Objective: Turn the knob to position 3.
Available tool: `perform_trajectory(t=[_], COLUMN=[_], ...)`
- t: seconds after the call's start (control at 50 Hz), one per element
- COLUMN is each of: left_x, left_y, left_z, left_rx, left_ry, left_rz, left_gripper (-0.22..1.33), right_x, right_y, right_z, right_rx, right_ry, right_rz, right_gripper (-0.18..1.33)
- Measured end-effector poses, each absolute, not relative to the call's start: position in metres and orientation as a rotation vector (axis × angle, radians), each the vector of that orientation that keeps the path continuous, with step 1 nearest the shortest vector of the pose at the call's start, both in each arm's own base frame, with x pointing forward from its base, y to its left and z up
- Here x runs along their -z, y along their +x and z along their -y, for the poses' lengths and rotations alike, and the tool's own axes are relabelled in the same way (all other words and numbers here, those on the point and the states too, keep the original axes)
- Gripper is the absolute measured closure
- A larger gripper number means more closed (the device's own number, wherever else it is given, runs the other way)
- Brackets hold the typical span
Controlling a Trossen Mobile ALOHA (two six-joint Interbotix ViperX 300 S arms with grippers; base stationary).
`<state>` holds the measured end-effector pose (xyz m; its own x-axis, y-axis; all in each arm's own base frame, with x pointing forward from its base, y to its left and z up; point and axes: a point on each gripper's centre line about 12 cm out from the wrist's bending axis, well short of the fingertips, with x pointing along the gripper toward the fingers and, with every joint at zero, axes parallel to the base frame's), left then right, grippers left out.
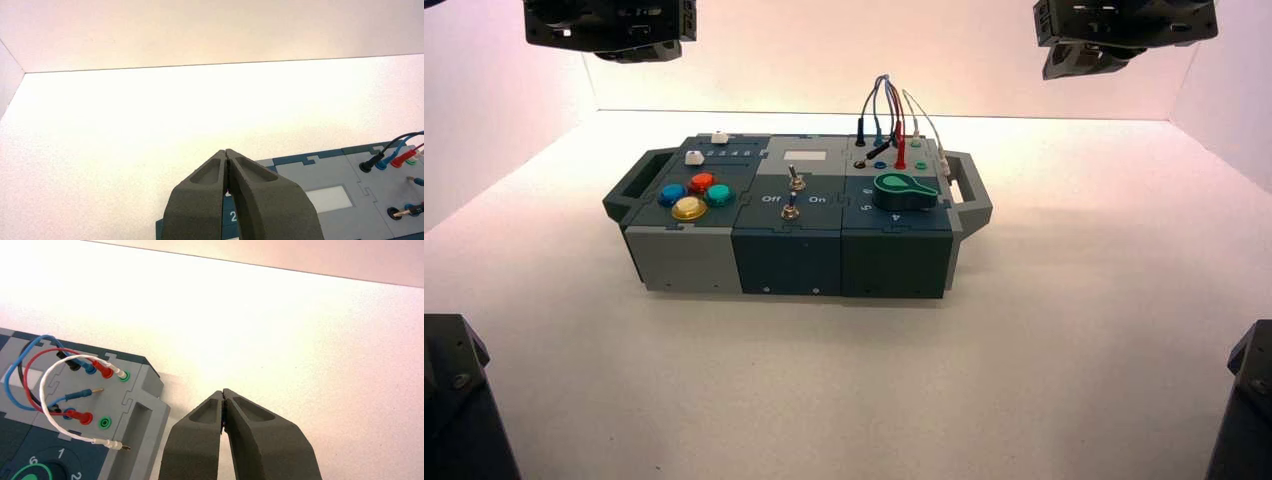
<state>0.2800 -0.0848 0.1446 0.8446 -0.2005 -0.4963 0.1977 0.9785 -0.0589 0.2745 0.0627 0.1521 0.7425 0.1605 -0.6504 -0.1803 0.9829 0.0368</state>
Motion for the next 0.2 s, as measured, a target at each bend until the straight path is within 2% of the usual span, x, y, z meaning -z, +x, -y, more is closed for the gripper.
perform_trajectory(t=[0.2], left_x=[-0.1453], left_y=[0.2807], left_z=[0.0845], left_rx=[0.209], left_ry=[-0.006], left_rz=[-0.521], left_gripper=[1.28], right_x=[-0.1426], right_y=[0.2756], right_z=[-0.0630], right_rx=[-0.183], right_ry=[-0.029], right_rz=[-0.744], right_gripper=[1.29])
